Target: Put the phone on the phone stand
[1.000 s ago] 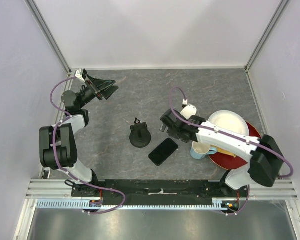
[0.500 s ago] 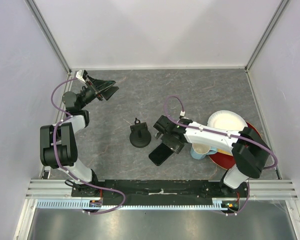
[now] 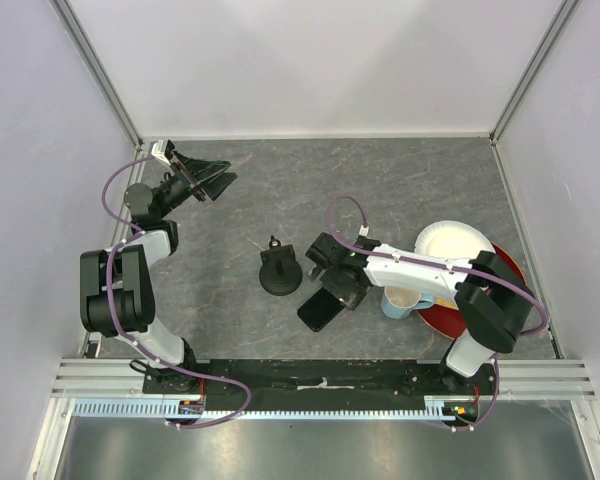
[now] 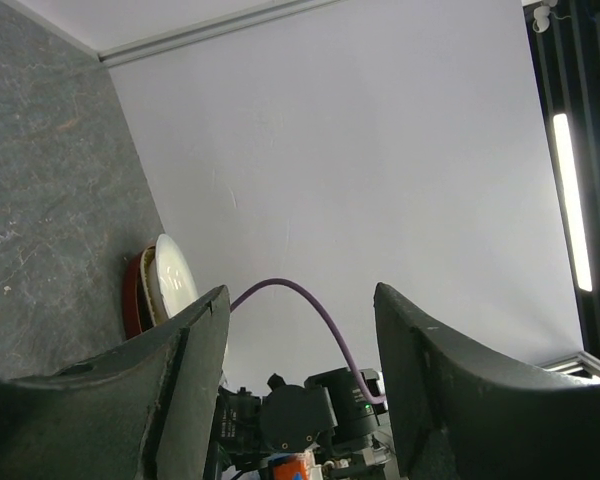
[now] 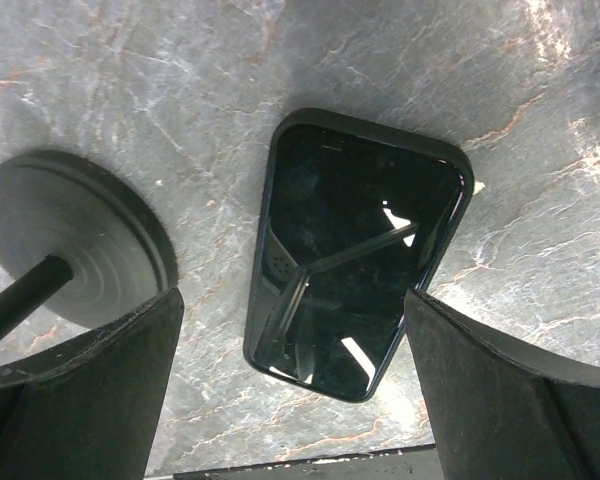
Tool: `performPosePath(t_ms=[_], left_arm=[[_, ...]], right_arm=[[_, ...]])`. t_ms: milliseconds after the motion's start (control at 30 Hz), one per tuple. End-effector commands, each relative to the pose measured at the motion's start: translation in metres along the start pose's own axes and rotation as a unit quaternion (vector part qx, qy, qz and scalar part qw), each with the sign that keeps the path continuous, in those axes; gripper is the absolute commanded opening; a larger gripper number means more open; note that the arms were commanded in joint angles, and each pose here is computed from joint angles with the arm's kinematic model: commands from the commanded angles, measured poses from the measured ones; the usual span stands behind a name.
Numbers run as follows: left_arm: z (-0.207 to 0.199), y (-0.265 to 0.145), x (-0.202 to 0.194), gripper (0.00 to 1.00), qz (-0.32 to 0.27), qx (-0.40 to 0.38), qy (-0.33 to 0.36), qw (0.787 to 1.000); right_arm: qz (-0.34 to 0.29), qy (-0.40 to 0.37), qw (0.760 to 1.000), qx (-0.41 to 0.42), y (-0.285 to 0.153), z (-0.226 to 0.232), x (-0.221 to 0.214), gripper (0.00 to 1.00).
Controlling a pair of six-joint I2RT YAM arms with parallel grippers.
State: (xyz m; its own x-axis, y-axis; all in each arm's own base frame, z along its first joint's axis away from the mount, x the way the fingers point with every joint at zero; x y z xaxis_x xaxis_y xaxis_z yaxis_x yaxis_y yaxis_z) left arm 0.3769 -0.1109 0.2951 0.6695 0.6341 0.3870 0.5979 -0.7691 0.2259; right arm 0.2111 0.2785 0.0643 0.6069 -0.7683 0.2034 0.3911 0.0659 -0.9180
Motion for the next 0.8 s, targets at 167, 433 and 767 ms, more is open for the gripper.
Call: performPosePath(t_ms=[167, 433, 767], left_arm=[[-0.003, -0.003, -0.003, 0.65, 0.008, -0.011, 0.007, 1.0], [-0.002, -0.003, -0.003, 0.65, 0.008, -0.011, 0.005, 1.0], [-0.001, -0.004, -0.002, 0.65, 0.003, -0.01, 0.004, 1.0]], right_arm=[[0.025, 0.01, 0.999, -0.028, 0.023, -0.015, -0.015, 0.98], [0.037, 0.013, 0.999, -0.029, 0.036, -0.015, -0.025, 0.98], [0.014, 0.004, 1.0, -0.014, 0.024, -0.018, -0.015, 0.98]])
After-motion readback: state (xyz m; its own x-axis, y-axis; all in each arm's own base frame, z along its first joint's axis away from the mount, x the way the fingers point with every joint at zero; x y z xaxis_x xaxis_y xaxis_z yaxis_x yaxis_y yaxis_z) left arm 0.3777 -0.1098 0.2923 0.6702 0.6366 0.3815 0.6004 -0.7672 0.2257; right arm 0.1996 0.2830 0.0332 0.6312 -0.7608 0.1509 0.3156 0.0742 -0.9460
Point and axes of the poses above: each gripper's point midway between its finger pads, its own y axis out along the fingers, its own z axis along the line the jaws close on, x = y × z, the point moved 1 cm from there along -y, back along the fingers, and after that the axes turned 10 degrees about y, right-handed, at the moved point
